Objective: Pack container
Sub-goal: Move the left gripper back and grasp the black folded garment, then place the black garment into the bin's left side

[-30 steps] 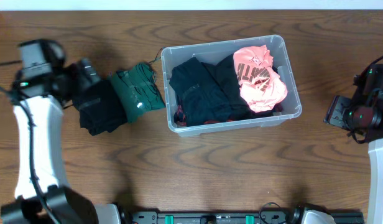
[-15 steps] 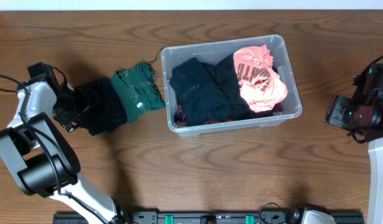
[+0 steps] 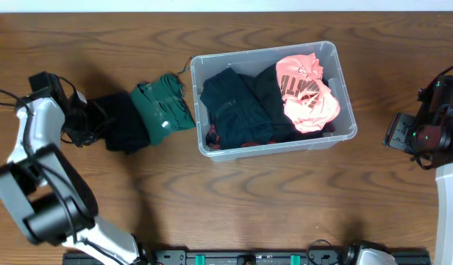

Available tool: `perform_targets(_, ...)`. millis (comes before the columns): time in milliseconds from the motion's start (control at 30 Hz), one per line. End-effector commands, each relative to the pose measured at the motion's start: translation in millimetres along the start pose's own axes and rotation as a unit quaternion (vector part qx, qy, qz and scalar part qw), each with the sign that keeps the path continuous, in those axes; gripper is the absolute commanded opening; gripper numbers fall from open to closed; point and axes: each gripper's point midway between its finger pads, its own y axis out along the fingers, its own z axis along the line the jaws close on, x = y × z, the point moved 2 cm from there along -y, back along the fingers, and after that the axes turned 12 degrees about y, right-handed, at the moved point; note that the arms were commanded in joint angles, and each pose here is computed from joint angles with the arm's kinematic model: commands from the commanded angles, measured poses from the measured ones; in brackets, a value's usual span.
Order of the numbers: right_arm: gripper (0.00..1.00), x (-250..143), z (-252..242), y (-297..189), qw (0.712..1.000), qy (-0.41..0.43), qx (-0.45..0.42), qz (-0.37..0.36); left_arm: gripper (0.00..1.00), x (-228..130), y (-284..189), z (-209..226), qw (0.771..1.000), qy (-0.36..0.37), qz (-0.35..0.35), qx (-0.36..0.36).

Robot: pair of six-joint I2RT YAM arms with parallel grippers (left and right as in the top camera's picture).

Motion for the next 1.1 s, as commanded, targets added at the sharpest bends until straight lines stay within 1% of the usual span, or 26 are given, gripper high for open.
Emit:
perform_targets(0,0.65,3.3,-5.1,-0.7,1.000,-0.001,-0.009,-0.005,0.06,5.2,-59.4,-40.7,0.994,0.046,-0.081,-0.055)
perform_targets(133,0.65,3.6,-5.0,-0.6,1.000,-0.001,-0.009,-0.005,0.06,-8.1,-114.8,-91.0,0.976,0.115,-0.155,-0.099)
perform_targets(233,0.65,4.2,-4.8,-0.6,1.000,0.000,-0.008,-0.007,0.06,-29.3,-145.0,-135.9,0.957,0.176,-0.194,-0.126)
perform_targets(333,0.65,4.1,-4.8,-0.6,1.000,-0.001,-0.008,-0.006,0.06,-54.8,-159.3,-184.6,0.935,0.231,-0.208,-0.168)
perform_targets(433,0.65,4.0,-4.8,-0.6,1.000,-0.001,-0.008,-0.006,0.06,-82.6,-159.0,-233.3,0.916,0.275,-0.195,-0.216)
perform_targets(533,0.65,3.9,-4.8,-0.7,1.000,-0.001,-0.008,-0.006,0.06,-103.8,-145.1,-272.4,0.909,0.295,-0.176,-0.237)
perform_targets(633,0.65,4.0,-4.7,-0.7,1.000,-0.001,-0.008,-0.006,0.06,-117.9,-122.3,-301.6,0.911,0.299,-0.166,-0.230)
perform_targets(767,0.65,3.6,-4.2,-0.6,1.000,-0.001,-0.006,-0.005,0.06,-137.1,-86.4,-337.6,0.913,0.300,-0.137,-0.241)
perform_targets(933,0.65,3.1,-4.4,-0.6,1.000,-0.001,-0.007,-0.004,0.06,-150.0,-36.7,-362.5,0.925,0.274,-0.095,-0.245)
perform_targets(1067,0.65,3.1,-4.5,-0.7,1.000,-0.001,-0.007,-0.004,0.06,-158.2,3.0,-358.1,0.938,0.266,-0.055,-0.216)
